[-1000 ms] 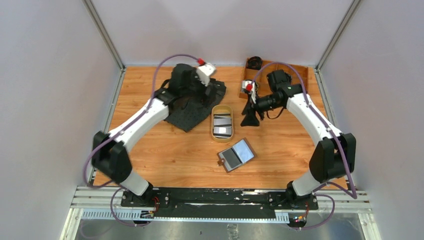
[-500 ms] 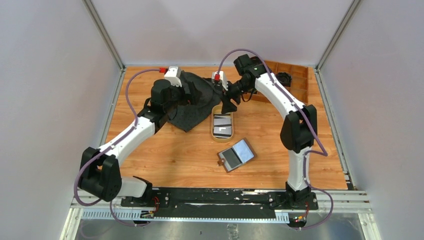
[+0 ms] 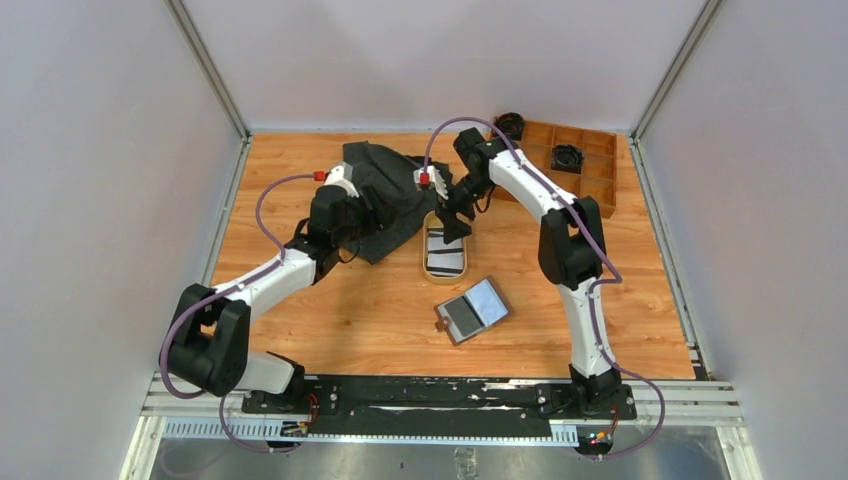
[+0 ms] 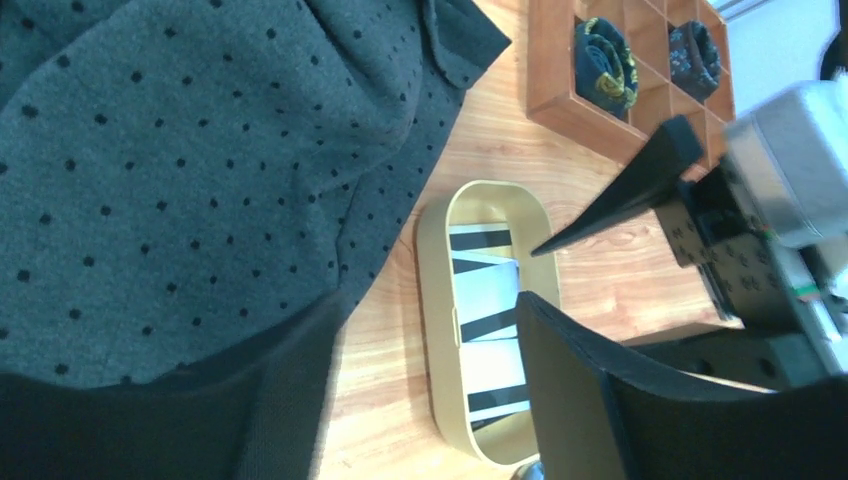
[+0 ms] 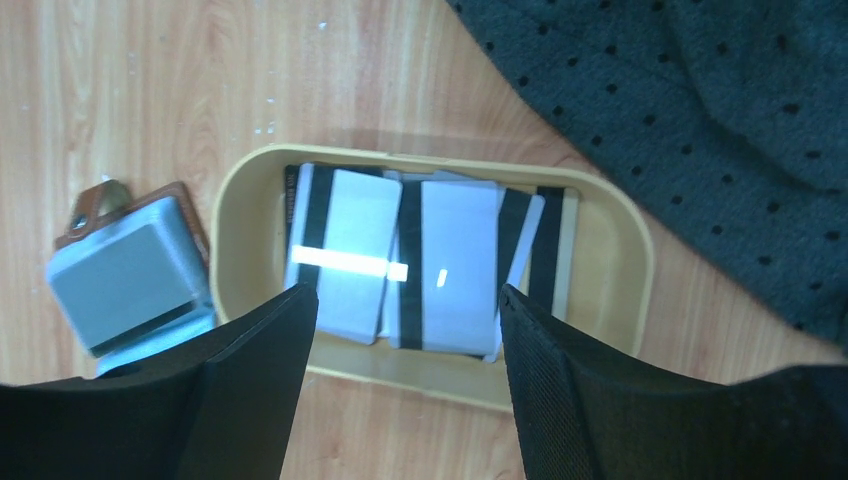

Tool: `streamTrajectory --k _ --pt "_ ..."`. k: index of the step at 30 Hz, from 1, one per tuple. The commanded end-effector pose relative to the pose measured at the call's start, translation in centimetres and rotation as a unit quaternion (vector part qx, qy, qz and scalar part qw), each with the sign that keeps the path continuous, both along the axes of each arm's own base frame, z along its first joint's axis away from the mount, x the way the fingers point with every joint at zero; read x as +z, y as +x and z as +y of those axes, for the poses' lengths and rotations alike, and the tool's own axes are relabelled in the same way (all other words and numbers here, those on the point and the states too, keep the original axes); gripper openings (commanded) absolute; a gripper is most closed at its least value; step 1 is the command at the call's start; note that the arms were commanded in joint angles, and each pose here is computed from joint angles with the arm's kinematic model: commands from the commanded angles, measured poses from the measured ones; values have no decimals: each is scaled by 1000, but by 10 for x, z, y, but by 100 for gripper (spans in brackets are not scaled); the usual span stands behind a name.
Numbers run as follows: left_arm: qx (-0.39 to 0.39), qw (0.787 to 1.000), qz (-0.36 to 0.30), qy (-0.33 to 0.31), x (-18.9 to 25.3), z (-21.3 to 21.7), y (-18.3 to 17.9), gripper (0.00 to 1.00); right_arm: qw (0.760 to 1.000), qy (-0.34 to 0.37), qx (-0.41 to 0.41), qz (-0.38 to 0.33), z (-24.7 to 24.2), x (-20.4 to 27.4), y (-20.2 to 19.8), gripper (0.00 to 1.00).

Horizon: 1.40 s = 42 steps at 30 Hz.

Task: Put the credit cards into the card holder
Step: Pick up the credit card from the storage box.

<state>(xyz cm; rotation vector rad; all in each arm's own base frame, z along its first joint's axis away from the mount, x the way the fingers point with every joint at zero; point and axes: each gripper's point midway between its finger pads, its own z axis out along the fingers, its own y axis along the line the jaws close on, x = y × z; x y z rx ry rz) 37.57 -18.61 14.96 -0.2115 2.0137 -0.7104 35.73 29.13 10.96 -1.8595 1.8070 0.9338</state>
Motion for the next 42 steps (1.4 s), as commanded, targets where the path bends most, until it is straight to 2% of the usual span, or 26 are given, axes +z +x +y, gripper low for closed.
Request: streamTrajectory --k 1,4,10,15,25,31,34,42 --pt "4 997 30 -78 -1 -12 -5 63 999 -22 33 -6 4 -15 4 71" --pt "-5 993 72 -98 -21 -23 -14 61 999 -43 25 2 3 -28 7 71" --pt "-15 995 66 -74 -25 -37 -12 60 997 -80 12 14 -2 -51 11 70" --pt "-7 992 99 -79 -44 -51 -14 60 996 -91 6 18 -3 -58 11 70" --pt "-25 991 116 -64 -61 -72 -17 60 992 -119 -3 34 -10 -69 2 70" --pt "-36 990 124 -50 -73 -82 -18 43 993 -112 3 46 -8 -67 -9 69" --pt "-39 990 131 -46 -79 -86 -18 38 993 -106 1 51 -7 -62 -13 69" --pt "-25 991 133 5 -89 -85 -18 37 992 -98 0 76 -6 -65 -24 68"
